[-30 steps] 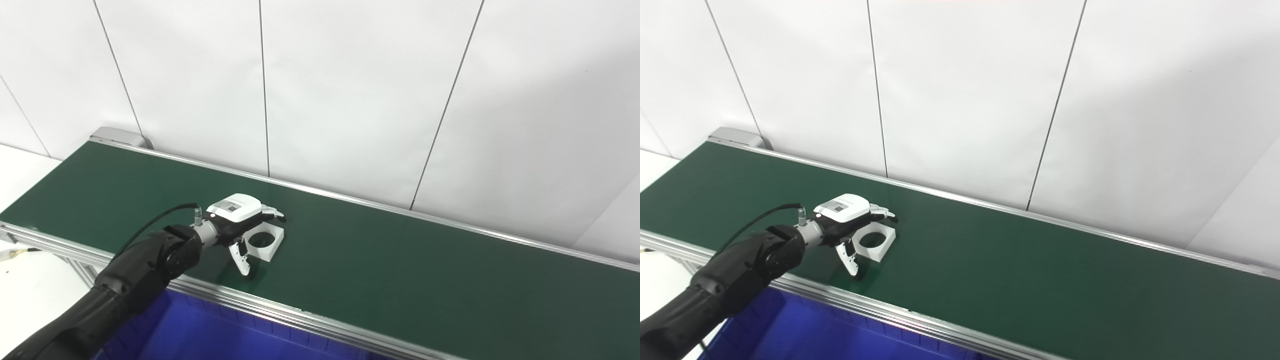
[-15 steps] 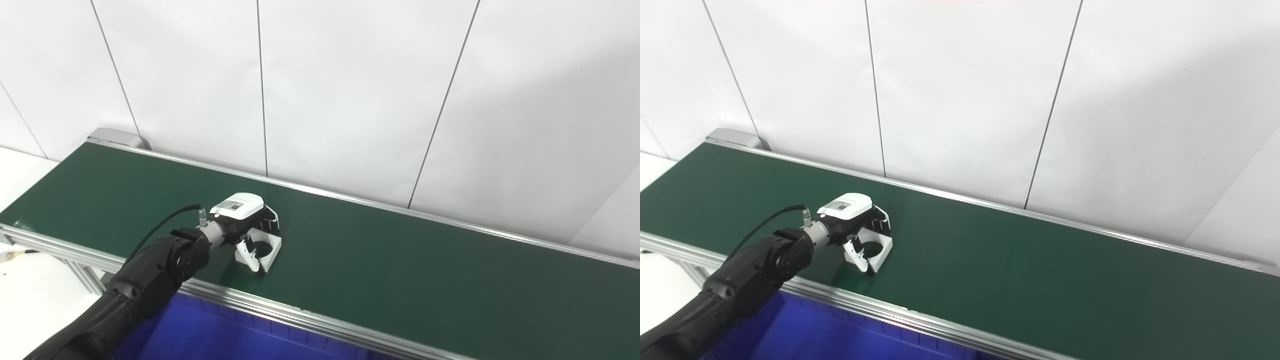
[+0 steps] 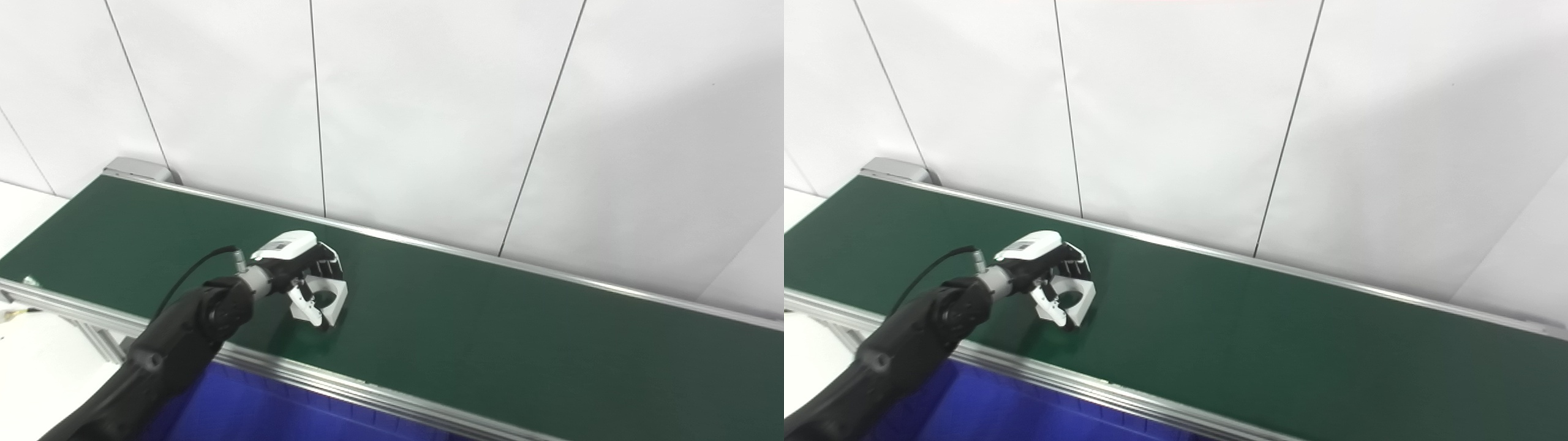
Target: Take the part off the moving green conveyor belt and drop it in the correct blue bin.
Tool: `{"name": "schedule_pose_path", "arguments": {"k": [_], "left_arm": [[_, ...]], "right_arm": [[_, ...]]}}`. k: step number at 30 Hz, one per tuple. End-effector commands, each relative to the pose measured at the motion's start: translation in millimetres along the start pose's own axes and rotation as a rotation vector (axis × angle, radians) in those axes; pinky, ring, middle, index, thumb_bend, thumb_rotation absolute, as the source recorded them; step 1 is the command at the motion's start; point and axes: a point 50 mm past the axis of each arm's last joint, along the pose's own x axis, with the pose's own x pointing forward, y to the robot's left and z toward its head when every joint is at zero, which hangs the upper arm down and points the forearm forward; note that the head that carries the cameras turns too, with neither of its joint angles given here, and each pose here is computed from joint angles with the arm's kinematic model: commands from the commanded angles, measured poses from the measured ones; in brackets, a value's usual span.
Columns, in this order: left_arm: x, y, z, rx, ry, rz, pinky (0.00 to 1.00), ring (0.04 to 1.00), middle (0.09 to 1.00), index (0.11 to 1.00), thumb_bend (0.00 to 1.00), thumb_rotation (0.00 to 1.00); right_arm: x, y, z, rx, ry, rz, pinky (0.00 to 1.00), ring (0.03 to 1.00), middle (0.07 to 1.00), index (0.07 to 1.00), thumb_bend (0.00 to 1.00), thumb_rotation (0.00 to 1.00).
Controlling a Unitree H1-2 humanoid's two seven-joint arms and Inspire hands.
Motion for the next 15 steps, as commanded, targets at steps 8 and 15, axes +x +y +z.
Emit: {"name": "schedule_pose_path", "arguments": {"k": [8,15], "left_arm": [[-45.9,51.5,21.9,-0.161,-0.229,0.213,0.26,0.361,0.453,0.535,0.49,0.0],[-65.7,40.0,28.6,-0.255,-0.348,0.22,0.27,0.379,0.468,0.541,0.49,0.0]], "right_arm": [[3.1,5.3,27.9,0.012,-0.136,-0.032,0.76,0.796,0.831,0.878,0.82,0.35],[6.3,10.9,34.9,0.002,-0.133,-0.046,0.78,0.791,0.827,0.878,0.86,0.42]]}}
